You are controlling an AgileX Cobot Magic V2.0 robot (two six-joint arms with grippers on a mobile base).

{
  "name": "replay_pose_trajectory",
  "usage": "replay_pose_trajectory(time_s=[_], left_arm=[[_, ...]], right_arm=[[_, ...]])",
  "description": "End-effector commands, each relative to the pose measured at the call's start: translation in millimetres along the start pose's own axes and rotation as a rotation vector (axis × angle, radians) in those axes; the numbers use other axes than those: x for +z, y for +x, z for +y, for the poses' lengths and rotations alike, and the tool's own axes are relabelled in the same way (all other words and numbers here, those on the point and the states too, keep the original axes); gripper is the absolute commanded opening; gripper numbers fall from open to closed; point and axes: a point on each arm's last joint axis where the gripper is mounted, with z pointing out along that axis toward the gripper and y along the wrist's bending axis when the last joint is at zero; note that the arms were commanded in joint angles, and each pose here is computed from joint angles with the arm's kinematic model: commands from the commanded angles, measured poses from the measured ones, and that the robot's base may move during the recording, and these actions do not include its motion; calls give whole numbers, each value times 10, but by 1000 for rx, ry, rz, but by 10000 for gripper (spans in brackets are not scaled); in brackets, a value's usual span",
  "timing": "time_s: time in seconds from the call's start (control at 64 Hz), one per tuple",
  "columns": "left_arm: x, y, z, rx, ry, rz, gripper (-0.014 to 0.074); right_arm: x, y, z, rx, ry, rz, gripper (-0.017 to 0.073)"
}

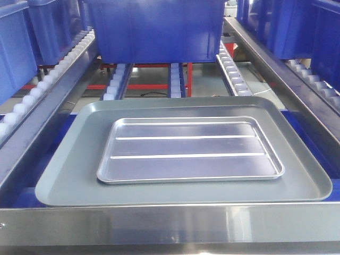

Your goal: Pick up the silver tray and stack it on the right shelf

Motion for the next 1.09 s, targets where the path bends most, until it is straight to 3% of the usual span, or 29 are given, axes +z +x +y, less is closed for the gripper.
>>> replay_pose_trajectory(time_s=[0.0,0.203,0.422,0.625,1.078], left_arm=[[-7,-19,4,5,-1,-79,-101],[-7,-19,4,5,-1,-79,-101],[-7,-19,4,5,-1,-79,-101],[-7,-19,4,5,-1,-79,-101],[-7,-19,4,5,-1,-79,-101]], right_arm=[[20,-124,16,-27,0,-127,49],[170,129,-57,16,172,-159,49],[250,570,-167,6,339,-248,49],[270,983,-193,0,364,-291,49],[283,1029,-192,11,361,-232,49]])
